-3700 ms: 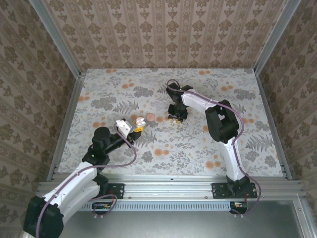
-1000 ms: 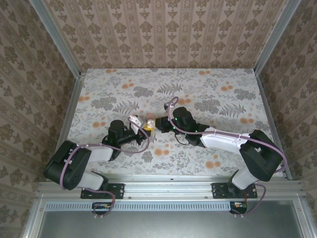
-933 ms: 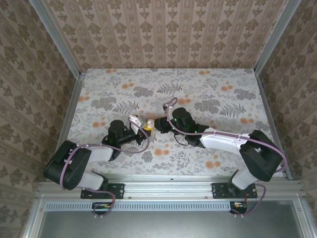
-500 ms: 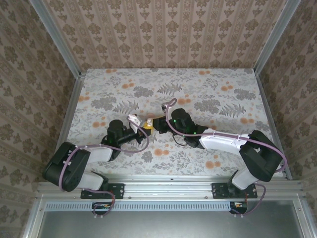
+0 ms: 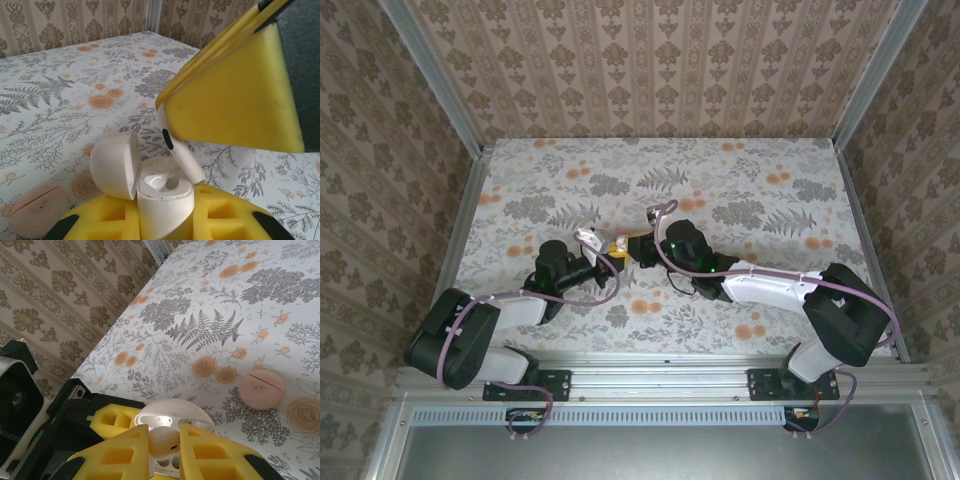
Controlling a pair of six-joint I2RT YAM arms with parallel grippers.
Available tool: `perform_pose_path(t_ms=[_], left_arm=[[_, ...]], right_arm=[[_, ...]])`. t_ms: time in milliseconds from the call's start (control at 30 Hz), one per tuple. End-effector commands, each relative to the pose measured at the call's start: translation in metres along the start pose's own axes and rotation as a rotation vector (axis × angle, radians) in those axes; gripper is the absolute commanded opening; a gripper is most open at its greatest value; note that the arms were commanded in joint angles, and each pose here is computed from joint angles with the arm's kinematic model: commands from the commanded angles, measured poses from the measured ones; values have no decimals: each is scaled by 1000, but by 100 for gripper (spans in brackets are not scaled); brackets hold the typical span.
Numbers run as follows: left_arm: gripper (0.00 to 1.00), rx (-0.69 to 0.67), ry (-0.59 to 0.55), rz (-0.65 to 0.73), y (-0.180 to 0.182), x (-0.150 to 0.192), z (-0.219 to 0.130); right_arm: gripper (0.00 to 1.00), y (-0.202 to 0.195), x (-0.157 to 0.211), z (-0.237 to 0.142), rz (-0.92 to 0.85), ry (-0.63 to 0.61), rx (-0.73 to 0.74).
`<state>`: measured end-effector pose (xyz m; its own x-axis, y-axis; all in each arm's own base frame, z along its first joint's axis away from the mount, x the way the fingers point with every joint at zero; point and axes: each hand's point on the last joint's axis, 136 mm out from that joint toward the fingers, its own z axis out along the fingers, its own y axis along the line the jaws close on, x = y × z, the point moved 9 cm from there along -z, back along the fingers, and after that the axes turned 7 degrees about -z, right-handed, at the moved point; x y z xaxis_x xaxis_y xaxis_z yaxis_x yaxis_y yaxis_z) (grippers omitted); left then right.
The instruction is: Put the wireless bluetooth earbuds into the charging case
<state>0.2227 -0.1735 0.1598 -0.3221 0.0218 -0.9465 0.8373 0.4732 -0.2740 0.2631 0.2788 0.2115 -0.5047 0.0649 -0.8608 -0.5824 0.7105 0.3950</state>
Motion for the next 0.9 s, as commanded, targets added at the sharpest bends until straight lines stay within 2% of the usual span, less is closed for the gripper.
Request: perform_pose_path(t_ms=[0,867], left_arm=[[7,51,-74,38,-9,-21,1],[7,59,-85,36,-11,-24,3]], right_arm=[[18,0,-7,-5,-20,-63,26],[18,9,-27,-5,-17,-145,1]])
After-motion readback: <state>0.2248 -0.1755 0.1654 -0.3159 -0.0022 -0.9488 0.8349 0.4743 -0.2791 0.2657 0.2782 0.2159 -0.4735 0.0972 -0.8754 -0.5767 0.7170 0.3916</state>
